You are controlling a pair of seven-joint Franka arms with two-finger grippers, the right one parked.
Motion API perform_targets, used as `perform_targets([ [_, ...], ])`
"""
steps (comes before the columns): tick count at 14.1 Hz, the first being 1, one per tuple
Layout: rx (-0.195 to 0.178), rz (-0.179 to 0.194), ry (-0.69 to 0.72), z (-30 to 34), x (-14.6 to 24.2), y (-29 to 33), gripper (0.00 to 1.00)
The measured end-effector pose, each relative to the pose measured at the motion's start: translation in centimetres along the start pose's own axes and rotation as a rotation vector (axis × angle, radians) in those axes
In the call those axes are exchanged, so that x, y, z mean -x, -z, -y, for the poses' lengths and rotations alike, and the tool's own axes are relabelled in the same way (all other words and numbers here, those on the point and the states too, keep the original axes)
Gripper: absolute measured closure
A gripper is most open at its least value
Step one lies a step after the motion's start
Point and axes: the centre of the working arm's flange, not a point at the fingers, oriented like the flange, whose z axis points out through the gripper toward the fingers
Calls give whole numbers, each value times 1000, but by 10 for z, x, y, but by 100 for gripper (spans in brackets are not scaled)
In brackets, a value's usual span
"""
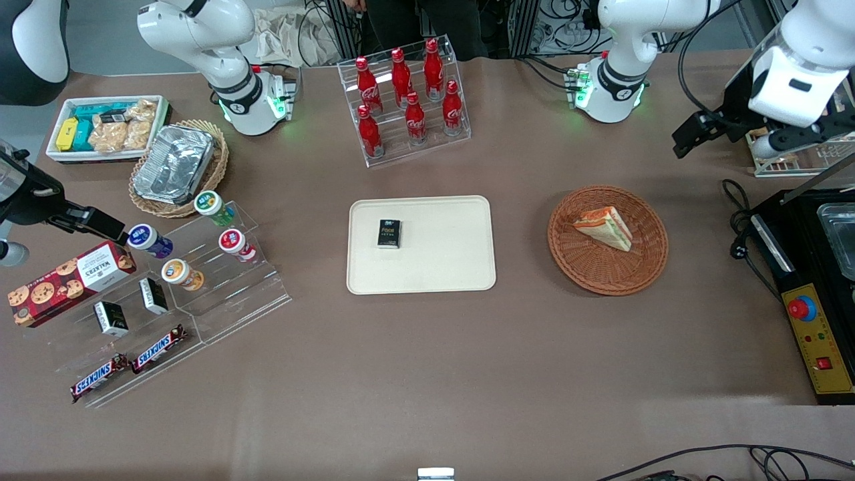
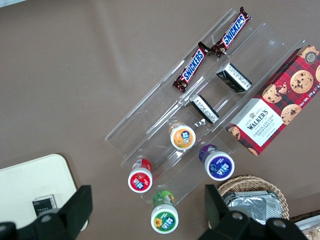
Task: Place sandwich from basket to tray
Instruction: 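Move the left gripper above the wicker basket holding the sandwich, then lower the open left gripper onto the wrapped sandwich in the basket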
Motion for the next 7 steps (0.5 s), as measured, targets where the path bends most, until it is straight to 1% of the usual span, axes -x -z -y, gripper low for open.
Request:
perform_targets([
  [2, -2, 3, 91, -3, -5, -21, 0],
  [5, -21, 22, 225, -12, -2, -50, 0],
  [7, -30, 24, 308, -16, 0, -71, 0],
])
